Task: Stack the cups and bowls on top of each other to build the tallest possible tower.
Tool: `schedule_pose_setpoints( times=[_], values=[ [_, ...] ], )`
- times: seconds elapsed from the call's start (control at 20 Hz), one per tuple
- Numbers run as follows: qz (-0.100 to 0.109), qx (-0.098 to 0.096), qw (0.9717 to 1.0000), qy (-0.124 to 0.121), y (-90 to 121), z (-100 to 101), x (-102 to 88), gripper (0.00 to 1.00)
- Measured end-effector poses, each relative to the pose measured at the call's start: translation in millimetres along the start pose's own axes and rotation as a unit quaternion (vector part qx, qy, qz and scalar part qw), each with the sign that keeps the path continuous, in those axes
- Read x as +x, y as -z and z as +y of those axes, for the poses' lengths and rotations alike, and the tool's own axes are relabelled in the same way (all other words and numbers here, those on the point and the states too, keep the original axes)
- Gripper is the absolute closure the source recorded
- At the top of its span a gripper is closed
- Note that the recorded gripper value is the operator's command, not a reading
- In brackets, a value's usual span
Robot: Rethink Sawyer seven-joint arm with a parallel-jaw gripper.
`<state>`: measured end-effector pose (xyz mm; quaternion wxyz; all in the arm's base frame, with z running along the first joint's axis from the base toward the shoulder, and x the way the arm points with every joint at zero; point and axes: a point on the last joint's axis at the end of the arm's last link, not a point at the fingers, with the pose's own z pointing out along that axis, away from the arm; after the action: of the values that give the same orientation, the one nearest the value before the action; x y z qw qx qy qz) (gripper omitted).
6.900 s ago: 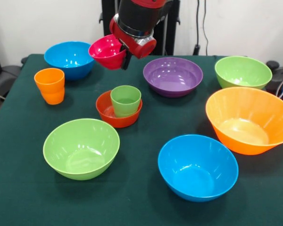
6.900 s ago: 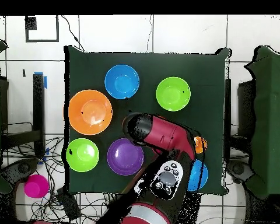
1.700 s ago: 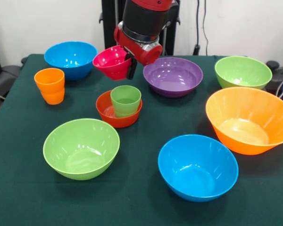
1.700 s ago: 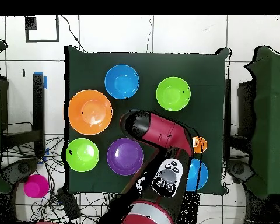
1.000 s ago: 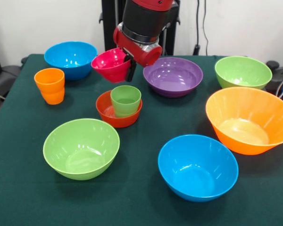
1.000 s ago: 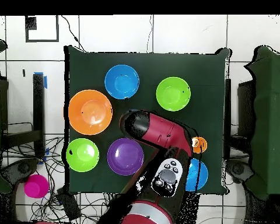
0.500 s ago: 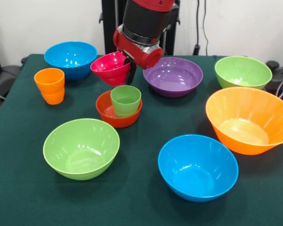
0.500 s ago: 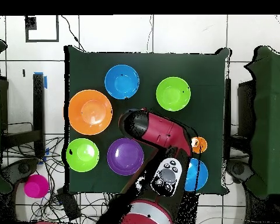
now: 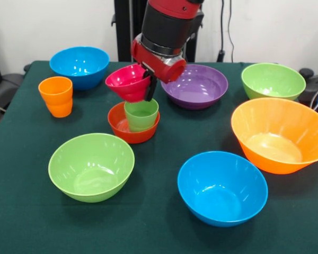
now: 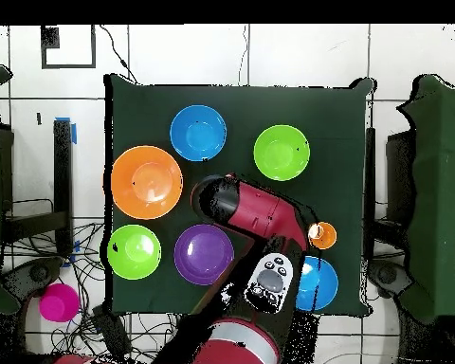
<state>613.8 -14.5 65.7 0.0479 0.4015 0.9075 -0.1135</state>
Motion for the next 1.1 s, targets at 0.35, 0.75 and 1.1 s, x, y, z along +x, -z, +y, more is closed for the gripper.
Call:
schedule_pose_setpoints(
  times=[0.35,0.75,1.1],
  values=[
    [0.010,-0.003,0.9999,-0.006,-7,6,5.6,1.00],
    [0.017,-0.012,0.9997,-0.012,-7,14,8.4,1.00],
    [0.018,-0.013,0.9997,-0.013,-7,15,8.8,1.00]
  ],
)
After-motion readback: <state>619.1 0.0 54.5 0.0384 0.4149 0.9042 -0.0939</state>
